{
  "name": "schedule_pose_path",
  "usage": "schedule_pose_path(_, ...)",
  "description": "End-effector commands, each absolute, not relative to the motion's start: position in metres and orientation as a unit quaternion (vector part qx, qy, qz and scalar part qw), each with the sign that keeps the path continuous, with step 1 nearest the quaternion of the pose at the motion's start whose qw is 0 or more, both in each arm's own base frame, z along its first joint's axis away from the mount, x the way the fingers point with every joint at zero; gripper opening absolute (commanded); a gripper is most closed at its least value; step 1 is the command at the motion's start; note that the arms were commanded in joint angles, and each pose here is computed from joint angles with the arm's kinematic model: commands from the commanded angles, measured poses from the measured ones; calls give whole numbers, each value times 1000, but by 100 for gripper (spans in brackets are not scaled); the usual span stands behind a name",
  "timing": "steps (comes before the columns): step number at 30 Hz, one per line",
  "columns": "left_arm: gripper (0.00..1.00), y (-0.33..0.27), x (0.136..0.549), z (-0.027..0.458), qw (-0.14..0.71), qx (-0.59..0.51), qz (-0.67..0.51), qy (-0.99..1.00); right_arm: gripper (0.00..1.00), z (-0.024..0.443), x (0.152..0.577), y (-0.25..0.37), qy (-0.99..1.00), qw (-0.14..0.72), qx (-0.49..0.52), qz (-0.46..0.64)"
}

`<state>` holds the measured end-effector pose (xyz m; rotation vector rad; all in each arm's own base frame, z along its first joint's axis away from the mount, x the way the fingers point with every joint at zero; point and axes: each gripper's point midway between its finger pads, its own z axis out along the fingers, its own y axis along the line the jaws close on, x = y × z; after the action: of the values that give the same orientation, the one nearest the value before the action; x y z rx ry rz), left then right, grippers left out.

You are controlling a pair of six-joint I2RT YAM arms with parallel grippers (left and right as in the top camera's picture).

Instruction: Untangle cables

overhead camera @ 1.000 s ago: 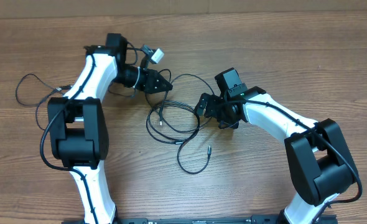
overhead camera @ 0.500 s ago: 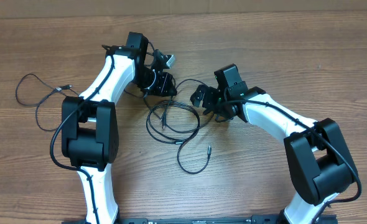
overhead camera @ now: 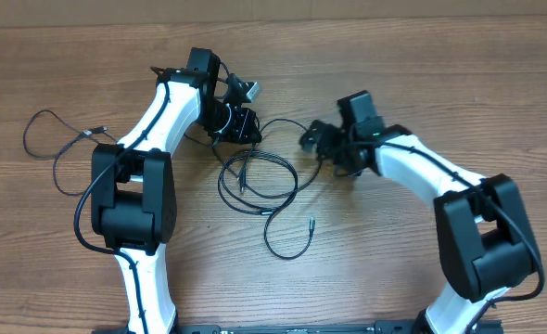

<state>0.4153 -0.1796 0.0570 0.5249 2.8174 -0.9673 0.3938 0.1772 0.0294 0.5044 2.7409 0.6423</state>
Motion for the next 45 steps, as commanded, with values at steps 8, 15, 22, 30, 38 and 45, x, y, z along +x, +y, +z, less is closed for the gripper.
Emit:
schedule_pose_path(8, 6, -180, 415, 62, 66, 174, -303, 935, 100, 24, 396, 113, 940, 106, 255, 199)
schedule_pose_path(15, 4, -158, 426, 41, 71, 133, -174, 973, 100, 24, 396, 113, 940, 107, 255, 199)
schedule_pose_path(22, 36, -141, 431, 35, 75, 86, -102, 988, 100, 24, 396, 113, 940, 107, 255, 199)
schedule_pose_path(30, 31, -179, 418, 39, 66, 149, -166, 973, 100, 24, 396, 113, 940, 107, 255, 199)
schedule_pose_path(38, 43, -196, 413, 34, 69, 174, -148, 971, 100, 24, 396, 113, 940, 107, 255, 199)
schedule_pose_path(45, 45, -186, 417, 21, 69, 172, -109, 977, 100, 24, 396, 113, 940, 107, 255, 199)
